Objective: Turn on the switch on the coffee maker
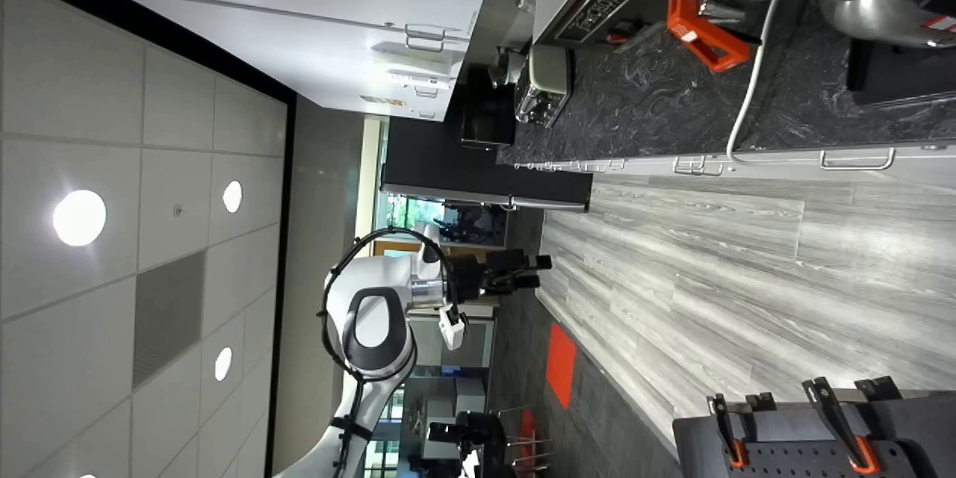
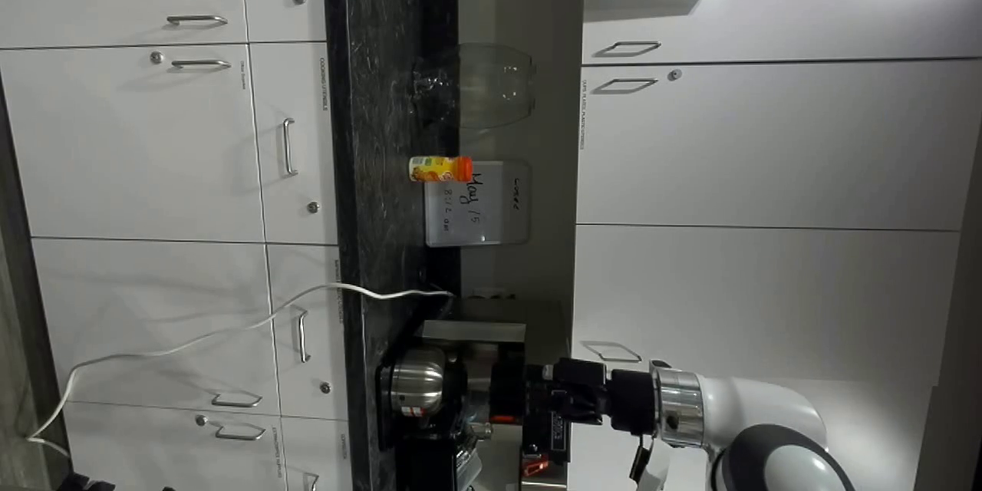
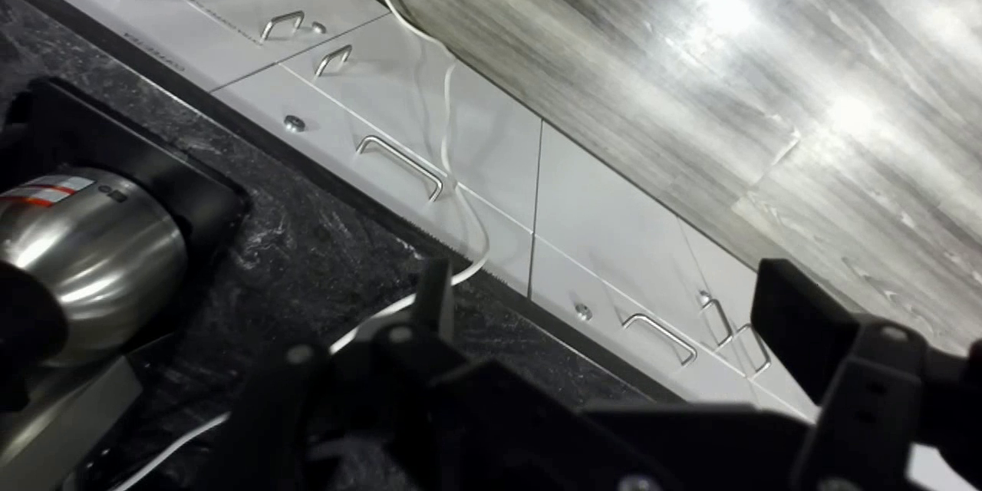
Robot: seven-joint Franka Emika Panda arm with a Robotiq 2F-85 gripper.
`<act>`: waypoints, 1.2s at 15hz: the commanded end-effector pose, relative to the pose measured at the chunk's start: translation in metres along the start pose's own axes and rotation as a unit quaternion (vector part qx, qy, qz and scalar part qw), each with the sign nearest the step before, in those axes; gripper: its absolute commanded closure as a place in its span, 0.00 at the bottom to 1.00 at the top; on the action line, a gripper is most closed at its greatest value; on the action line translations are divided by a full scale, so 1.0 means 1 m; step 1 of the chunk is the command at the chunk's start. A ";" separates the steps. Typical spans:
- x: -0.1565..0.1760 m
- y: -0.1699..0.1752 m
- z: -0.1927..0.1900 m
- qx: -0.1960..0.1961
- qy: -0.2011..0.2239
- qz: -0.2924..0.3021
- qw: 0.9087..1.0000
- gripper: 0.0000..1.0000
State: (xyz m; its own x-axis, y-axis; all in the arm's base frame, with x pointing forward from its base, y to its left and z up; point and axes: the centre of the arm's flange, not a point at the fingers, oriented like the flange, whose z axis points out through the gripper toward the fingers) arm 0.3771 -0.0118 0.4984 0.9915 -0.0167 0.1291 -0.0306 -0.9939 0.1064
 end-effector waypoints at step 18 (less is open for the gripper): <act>-0.001 0.160 -0.016 -0.100 0.140 0.204 0.964 0.00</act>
State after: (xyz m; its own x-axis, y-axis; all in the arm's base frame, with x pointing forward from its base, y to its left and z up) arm 0.3689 -0.1695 0.5314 0.8192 -0.3435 0.4593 -0.4625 -0.8693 0.1746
